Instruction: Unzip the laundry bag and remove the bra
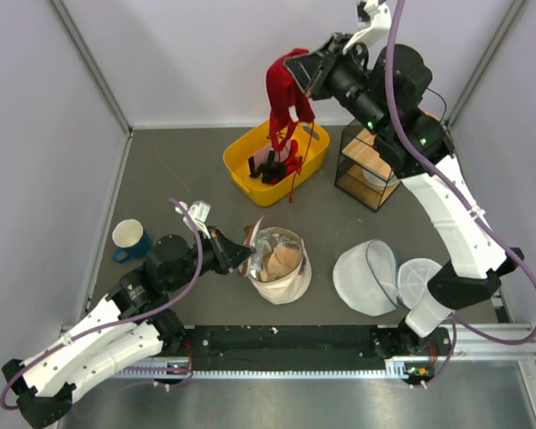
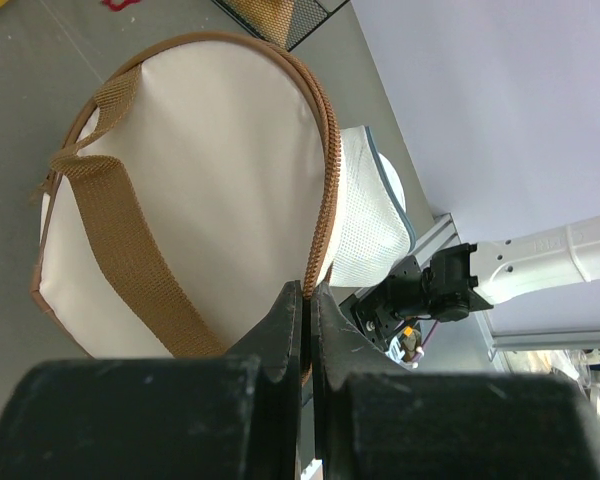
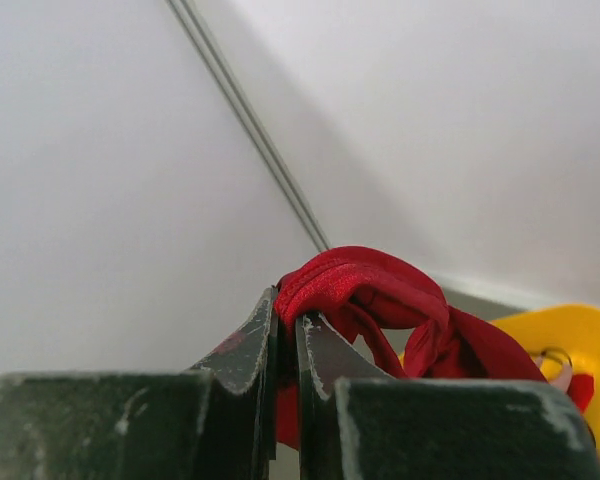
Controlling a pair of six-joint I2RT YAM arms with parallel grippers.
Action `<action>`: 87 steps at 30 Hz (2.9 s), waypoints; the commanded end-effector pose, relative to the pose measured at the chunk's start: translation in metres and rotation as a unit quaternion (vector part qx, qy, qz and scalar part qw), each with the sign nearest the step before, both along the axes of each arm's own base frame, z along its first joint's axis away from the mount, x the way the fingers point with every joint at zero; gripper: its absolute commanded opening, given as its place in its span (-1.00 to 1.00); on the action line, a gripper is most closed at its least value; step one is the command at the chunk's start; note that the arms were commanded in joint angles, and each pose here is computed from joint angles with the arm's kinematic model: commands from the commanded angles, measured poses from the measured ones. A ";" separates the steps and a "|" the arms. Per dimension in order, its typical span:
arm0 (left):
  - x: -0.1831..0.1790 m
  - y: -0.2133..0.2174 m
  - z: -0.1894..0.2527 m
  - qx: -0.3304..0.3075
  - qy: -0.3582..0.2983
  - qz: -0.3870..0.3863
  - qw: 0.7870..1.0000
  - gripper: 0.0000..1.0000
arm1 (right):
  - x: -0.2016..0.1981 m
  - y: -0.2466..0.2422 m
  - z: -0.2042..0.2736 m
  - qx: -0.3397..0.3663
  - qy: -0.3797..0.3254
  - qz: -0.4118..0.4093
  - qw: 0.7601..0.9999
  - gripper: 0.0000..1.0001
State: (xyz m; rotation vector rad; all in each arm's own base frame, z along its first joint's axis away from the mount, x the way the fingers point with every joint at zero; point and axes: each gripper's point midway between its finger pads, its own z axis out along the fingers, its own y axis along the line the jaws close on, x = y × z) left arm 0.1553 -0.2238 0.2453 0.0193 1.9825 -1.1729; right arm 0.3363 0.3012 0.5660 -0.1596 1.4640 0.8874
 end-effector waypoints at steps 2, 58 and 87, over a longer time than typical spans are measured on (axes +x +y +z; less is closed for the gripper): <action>0.001 -0.001 0.004 -0.008 -0.008 -0.001 1.000 -1.00 | 0.003 -0.013 0.071 0.049 -0.103 -0.004 0.993 -1.00; 0.005 -0.007 0.003 -0.002 -0.003 -0.002 1.000 -1.00 | 0.155 0.022 -0.031 0.032 -0.072 -0.024 0.997 -1.00; -0.001 -0.002 -0.005 -0.011 0.001 -0.003 1.000 -1.00 | 0.206 0.013 -0.317 -0.067 0.248 -0.083 0.963 -1.00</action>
